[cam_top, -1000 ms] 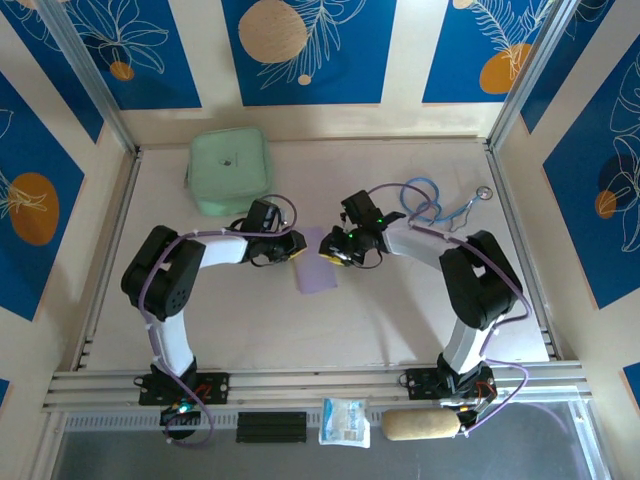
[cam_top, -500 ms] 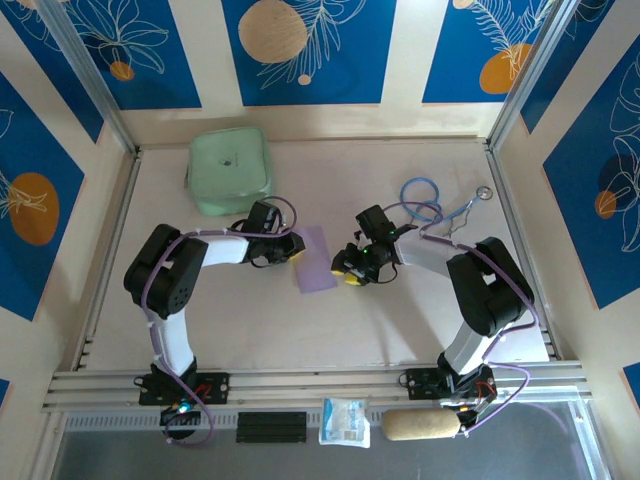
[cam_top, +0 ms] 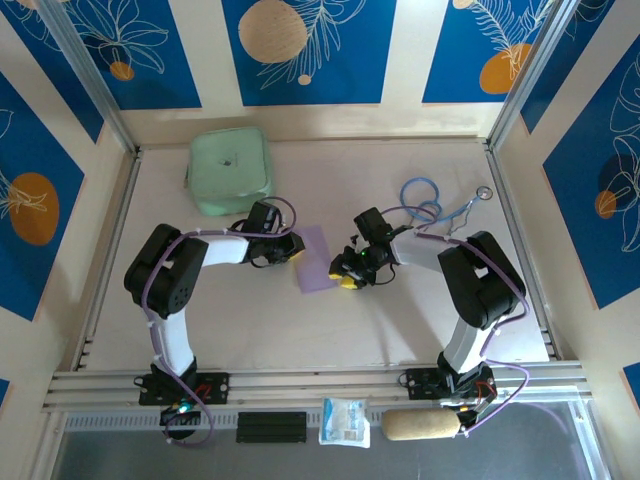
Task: Fold a paper plane with a square sheet of paper (pick it up from the middle)
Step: Fold the triangle a second time at the center of the table.
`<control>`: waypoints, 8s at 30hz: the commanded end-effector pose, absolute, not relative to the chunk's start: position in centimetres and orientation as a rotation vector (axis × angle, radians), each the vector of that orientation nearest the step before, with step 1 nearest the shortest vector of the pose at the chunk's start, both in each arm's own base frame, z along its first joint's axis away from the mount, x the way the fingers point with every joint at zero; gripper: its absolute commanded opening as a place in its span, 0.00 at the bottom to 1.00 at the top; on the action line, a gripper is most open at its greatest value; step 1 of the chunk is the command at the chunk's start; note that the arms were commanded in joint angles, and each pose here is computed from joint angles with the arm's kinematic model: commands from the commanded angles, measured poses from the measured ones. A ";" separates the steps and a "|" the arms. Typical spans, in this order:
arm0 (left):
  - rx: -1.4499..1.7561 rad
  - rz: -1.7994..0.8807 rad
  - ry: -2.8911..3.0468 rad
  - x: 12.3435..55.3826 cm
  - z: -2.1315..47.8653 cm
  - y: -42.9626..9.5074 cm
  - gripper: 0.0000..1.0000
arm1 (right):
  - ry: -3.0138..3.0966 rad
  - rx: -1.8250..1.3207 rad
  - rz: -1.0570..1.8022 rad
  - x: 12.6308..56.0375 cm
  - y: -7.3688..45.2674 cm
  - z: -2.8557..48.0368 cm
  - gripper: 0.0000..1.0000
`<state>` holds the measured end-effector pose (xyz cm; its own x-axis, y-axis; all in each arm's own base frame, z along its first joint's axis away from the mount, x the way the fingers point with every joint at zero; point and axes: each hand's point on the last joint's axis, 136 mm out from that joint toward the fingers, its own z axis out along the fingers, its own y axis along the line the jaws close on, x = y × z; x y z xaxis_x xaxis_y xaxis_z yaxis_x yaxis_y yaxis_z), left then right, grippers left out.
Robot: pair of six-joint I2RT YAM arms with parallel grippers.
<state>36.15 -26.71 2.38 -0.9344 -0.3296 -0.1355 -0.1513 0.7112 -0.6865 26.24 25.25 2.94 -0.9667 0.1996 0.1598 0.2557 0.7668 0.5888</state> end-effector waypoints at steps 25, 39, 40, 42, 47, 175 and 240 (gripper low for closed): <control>-0.433 -0.957 2.774 34.3 -0.7 -25.7 0.17 | -2.815 -0.370 -1.100 26.2 25.9 3.6 0.25; -0.261 -1.093 2.706 35.7 2.9 -27.8 0.18 | -2.836 -0.416 -1.054 26.6 25.2 3.6 0.04; -0.224 -1.116 2.687 36.0 3.9 -28.3 0.18 | -2.835 -0.420 -1.051 26.6 25.2 3.6 0.03; -0.168 -1.117 2.652 36.8 6.1 -28.7 0.20 | -2.836 -0.432 -1.049 26.7 25.0 3.6 0.01; -0.138 -0.957 2.676 37.6 6.3 -27.4 0.20 | -2.833 -0.445 -1.033 26.4 24.7 3.5 0.00; -0.246 -0.844 2.850 37.6 -0.1 -24.4 0.07 | -2.936 -0.248 -1.132 32.3 32.6 1.5 0.00; -0.296 -0.977 2.756 33.2 5.5 -27.6 0.00 | -2.884 -0.423 -0.840 29.9 29.3 -2.3 0.00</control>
